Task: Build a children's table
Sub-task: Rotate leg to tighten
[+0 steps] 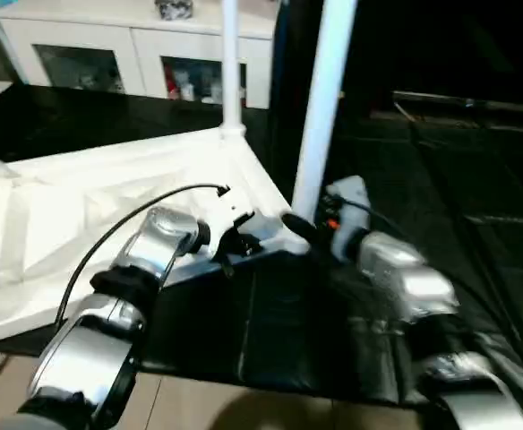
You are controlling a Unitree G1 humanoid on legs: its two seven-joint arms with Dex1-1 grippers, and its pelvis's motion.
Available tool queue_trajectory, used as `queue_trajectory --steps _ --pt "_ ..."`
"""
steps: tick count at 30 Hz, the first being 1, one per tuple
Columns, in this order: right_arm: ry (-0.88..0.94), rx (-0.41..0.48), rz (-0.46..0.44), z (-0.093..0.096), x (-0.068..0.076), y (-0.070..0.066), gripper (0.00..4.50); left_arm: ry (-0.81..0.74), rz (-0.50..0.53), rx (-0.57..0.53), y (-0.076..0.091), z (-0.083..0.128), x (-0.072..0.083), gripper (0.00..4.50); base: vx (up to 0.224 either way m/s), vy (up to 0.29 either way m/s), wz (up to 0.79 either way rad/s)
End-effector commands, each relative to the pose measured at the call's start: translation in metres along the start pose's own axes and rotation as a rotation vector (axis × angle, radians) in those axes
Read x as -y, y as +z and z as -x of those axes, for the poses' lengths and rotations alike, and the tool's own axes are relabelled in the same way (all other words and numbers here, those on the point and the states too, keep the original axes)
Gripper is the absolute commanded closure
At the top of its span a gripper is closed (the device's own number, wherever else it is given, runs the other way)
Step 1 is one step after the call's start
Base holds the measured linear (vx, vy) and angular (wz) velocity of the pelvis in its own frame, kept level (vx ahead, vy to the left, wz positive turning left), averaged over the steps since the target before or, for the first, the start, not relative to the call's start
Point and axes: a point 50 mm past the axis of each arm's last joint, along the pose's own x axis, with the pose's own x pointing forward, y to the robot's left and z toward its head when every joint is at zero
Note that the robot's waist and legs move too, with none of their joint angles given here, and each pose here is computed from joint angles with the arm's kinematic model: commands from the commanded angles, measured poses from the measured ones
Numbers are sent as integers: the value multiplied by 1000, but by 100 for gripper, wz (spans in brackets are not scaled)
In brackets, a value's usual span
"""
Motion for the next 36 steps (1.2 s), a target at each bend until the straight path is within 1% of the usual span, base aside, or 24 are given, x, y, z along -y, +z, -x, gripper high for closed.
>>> queue_trajectory --steps 1,2,4,6,9,10,11,15,16,18,20,22,23,25,28,29,30,35,36 --pt "235 -49 -20 -10 -27 -12 85 -46 -74 64 18 -5 6 450 0 0 0" --pt "250 -47 -21 -5 -25 -11 76 -64 -77 58 17 -5 7 450 0 0 0" --pt "284 -57 6 6 -19 -10 53 -115 -100 49 15 -2 9 450 0 0 0" --pt "284 -57 6 6 -19 -10 39 -115 -100 49 15 -2 9 450 0 0 0" --pt "398 -112 97 27 -10 -4 39 -248 -159 23 9 4 16 450 0 0 0" --pt "398 -112 97 27 -10 -4 39 -248 -159 23 9 4 16 450 0 0 0" --pt "491 -151 131 39 -9 -2 39 -307 -189 1 6 7 18 450 0 0 0" --pt "552 -183 138 46 -9 -3 39 -335 -208 -17 5 10 19 450 0 0 0" --pt "598 -207 132 51 -8 -4 39 -368 -242 -53 1 13 21 450 0 0 0" --pt "616 -217 127 52 -8 -5 39 -384 -251 -62 -1 15 21 450 0 0 0" --pt "636 -225 114 52 -8 -5 64 -429 -273 -71 -3 19 25 450 0 0 0" --pt "637 -225 113 51 -7 -5 71 -441 -280 -72 -4 20 26 450 0 0 0" --pt "641 -227 111 49 -7 -6 84 -472 -289 -68 -4 21 29 450 0 0 0" --pt "646 -227 110 48 -8 -6 109 -482 -290 -67 -4 21 30 450 0 0 0" --pt "659 -224 107 45 -10 -6 120 -499 -296 -69 -5 22 32 450 0 0 0" --pt "664 -223 106 45 -10 -6 130 -503 -299 -70 -5 22 32 450 0 0 0" --pt "667 -223 106 45 -10 -5 152 -504 -300 -70 -5 22 32 450 0 0 0" --pt "694 -222 102 45 -12 -6 195 -512 -311 -72 -5 23 33 450 0 0 0" --pt "694 -222 102 45 -12 -6 195 -512 -311 -72 -5 23 33 450 0 0 0"
